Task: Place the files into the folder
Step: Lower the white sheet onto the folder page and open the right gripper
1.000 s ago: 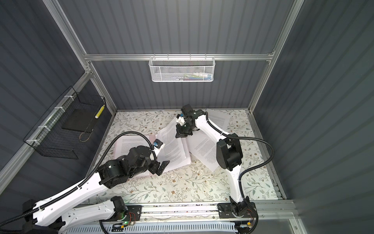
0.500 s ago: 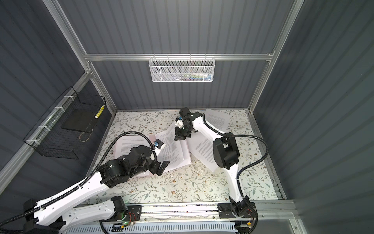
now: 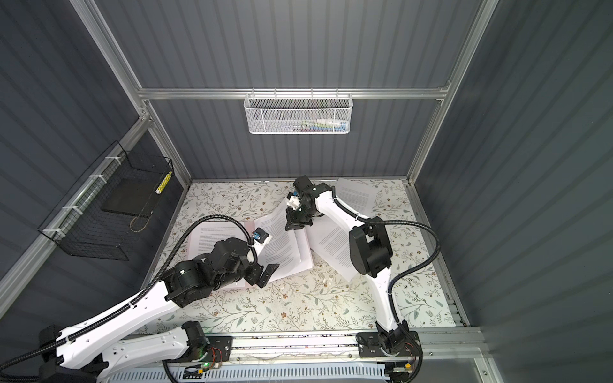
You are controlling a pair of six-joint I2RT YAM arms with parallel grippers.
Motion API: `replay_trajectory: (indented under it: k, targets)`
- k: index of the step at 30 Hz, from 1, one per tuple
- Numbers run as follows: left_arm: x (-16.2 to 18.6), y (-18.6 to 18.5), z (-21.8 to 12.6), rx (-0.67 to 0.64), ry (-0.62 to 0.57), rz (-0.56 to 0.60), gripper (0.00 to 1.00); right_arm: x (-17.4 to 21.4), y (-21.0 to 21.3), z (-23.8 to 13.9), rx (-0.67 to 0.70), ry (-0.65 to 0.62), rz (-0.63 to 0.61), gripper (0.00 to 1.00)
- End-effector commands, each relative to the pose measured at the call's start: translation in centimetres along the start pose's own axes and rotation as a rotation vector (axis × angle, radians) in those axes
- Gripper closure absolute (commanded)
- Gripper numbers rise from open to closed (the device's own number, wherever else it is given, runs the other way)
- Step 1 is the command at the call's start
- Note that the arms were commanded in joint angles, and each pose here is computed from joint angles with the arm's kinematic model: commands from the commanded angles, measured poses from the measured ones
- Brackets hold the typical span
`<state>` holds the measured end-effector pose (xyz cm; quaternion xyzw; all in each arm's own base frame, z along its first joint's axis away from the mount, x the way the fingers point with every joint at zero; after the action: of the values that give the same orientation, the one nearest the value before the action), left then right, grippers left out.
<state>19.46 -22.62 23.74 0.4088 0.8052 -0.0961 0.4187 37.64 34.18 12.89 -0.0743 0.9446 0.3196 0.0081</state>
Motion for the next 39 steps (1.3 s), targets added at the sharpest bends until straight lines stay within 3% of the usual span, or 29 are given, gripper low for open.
replay_trajectory:
  k: [1, 8, 25, 34, 39]
  targets:
    - [-0.8, 0.1, -0.4, 0.009, -0.017, 0.0, 0.0, 0.5, 0.1, 0.7, -0.01, 0.025, 0.008, 1.0]
    - [-0.7, 0.0, -0.2, 0.014, -0.011, 0.0, 0.0, 0.4, 0.1, 0.7, -0.008, 0.022, 0.007, 0.97]
    - [-0.7, 0.0, -0.1, 0.021, -0.007, 0.0, 0.0, 0.0, -0.3, -1.0, 0.045, -0.033, 0.006, 0.56]
    - [-0.6, -0.2, 0.0, 0.026, -0.001, 0.0, 0.0, -0.7, -0.8, -4.6, 0.069, -0.137, 0.009, 0.4]
    - [-0.6, -0.2, 0.1, 0.029, 0.003, 0.002, 0.0, -0.9, -3.4, -9.0, 0.11, -0.229, 0.038, 0.32]
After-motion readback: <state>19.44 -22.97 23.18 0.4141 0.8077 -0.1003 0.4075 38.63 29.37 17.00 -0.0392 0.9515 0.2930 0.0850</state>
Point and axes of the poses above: each gripper's point midway between its finger pads, its own z axis out along the fingers, its own y axis along the line the jaws close on, x = y × z, the point moved 1 cm from there along -z, back along the fingers, and after that the axes turned 10 degrees about z, right-handed, at the moved point
